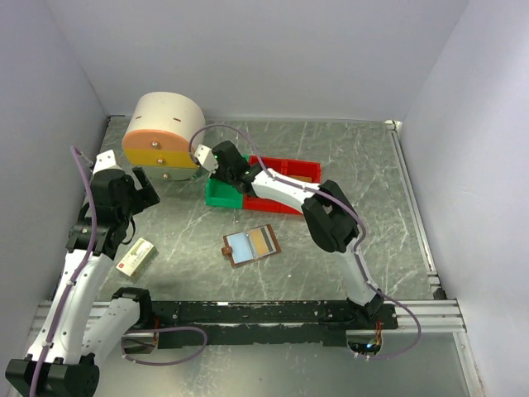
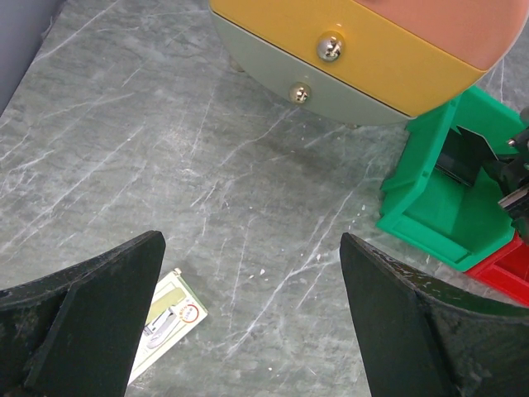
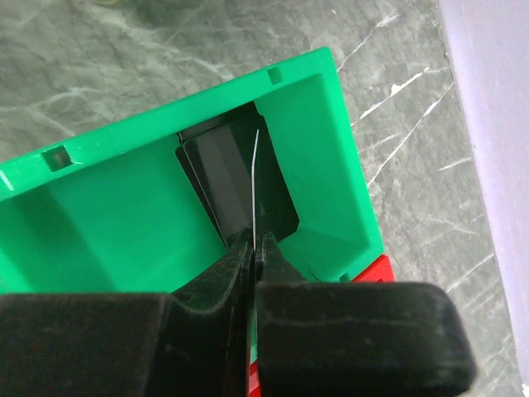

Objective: Take the credit cards out of the card holder

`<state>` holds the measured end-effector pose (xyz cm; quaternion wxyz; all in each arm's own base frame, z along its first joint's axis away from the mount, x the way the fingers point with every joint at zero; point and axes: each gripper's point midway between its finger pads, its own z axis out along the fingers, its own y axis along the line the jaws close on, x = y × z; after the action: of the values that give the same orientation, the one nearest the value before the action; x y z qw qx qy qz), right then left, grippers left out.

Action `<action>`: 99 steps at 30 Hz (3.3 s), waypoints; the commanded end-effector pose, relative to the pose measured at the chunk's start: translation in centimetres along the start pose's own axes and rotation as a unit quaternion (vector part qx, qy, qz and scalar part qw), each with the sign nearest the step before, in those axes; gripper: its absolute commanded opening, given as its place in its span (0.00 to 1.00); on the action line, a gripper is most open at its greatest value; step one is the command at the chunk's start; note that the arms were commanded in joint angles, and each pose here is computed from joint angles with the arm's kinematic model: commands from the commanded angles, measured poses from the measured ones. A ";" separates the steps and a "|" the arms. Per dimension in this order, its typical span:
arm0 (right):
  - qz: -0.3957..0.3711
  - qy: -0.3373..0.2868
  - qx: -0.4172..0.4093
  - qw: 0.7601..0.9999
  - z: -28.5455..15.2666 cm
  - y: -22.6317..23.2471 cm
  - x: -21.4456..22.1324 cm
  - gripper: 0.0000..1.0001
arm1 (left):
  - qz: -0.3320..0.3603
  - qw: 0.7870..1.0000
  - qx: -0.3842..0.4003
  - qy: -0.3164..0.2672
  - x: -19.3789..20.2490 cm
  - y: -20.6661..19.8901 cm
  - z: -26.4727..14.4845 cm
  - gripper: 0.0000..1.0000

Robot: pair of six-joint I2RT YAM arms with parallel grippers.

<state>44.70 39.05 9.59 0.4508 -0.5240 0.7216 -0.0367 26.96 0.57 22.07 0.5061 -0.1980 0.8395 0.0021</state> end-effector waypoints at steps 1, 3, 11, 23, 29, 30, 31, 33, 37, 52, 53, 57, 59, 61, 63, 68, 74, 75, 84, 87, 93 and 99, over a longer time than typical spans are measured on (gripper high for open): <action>-0.048 0.009 0.027 0.998 0.6 -1.7 -0.1 0.00 | -0.004 1.000 0.011 -0.013 -0.8 -0.2 0.1 0.99; -0.059 0.011 0.036 0.998 1.0 -1.9 0.1 0.00 | -0.005 1.000 0.009 -0.012 -0.8 -0.1 0.1 0.99; -0.107 0.032 0.053 0.992 2.9 -2.0 1.1 0.00 | -0.010 1.000 0.007 -0.022 -1.2 0.2 -0.1 0.99; -0.161 0.052 0.054 0.984 3.7 -1.5 3.0 0.16 | -0.010 1.000 0.004 -0.019 -1.1 0.4 0.0 0.99; -0.165 0.054 0.036 0.984 3.7 -0.7 3.3 0.33 | -0.008 1.000 0.005 -0.016 -0.9 0.4 0.1 0.99; -0.164 0.053 0.033 0.985 3.6 -0.6 3.3 0.38 | -0.008 1.000 0.006 -0.016 -1.0 0.4 0.1 0.99; -0.163 0.053 0.028 0.985 3.6 -0.5 3.3 0.43 | -0.008 1.000 0.006 -0.015 -0.9 0.3 0.2 0.99; -0.161 0.051 0.023 0.985 3.4 -0.4 3.1 0.54 | -0.008 1.000 0.006 -0.015 -0.9 0.3 0.2 0.99; -0.147 0.040 0.019 0.988 2.9 -0.5 2.5 0.57 | -0.007 1.000 0.007 -0.013 -0.9 0.3 0.2 0.99; -0.034 -0.054 0.046 0.997 -0.8 -3.0 -2.5 0.66 | -0.005 1.000 0.005 -0.005 -0.6 0.3 0.5 0.99; -0.012 -0.065 0.056 0.996 -1.6 -3.5 -3.1 0.67 | -0.005 1.000 0.005 -0.006 -0.6 0.3 0.5 0.99; 0.082 -0.121 0.090 0.985 -6.0 -5.4 -4.7 0.74 | -0.004 1.000 0.006 -0.004 -0.5 0.3 0.4 0.99; 0.143 -0.144 0.110 0.973 -8.1 -5.7 -4.1 0.76 | -0.003 1.000 0.006 -0.004 -0.5 0.3 0.4 0.99; 0.211 -0.171 0.133 0.953 -10.7 -6.5 -3.7 0.80 | -0.003 1.000 0.007 -0.004 -0.5 0.3 0.3 0.99; 0.296 -0.175 0.149 0.927 -12.7 -6.8 -2.2 0.94 | -0.003 1.000 0.007 -0.005 -0.5 0.4 0.3 0.99; 0.438 -0.120 0.110 0.884 -14.9 -4.5 2.1 1.00 | -0.002 1.000 0.009 -0.002 -0.3 0.3 0.4 0.99; 0.501 -0.090 0.029 0.860 -16.9 0.8 5.6 1.00 | 0.002 1.000 0.015 0.007 0.1 0.1 0.5 0.99; 0.513 -0.103 0.013 0.852 -17.5 1.5 5.6 1.00 | 0.002 1.000 0.016 0.007 0.1 0.1 0.4 0.99; 0.601 -0.141 -0.069 0.783 -21.4 6.6 8.7 1.00 | -0.034 0.989 0.130 0.059 2.3 -3.9 -0.9 0.99; 0.595 -0.144 -0.070 0.788 -22.1 7.0 9.6 1.00 | -0.066 0.968 0.232 0.074 2.8 -7.4 -2.3 0.99; 0.586 -0.120 -0.079 0.798 -21.9 7.8 10.4 1.00 | -0.104 0.923 0.352 0.118 4.2 -11.9 -4.1 0.99; 0.602 -0.112 -0.098 0.784 -21.1 8.4 10.8 0.99 | -0.076 0.912 0.369 0.162 8.1 -15.5 -4.9 0.97</action>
<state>23.32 24.84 10.66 0.4116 -0.0314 0.8424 0.3465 25.25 -13.41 20.17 0.4125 -0.0915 0.8417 -0.3362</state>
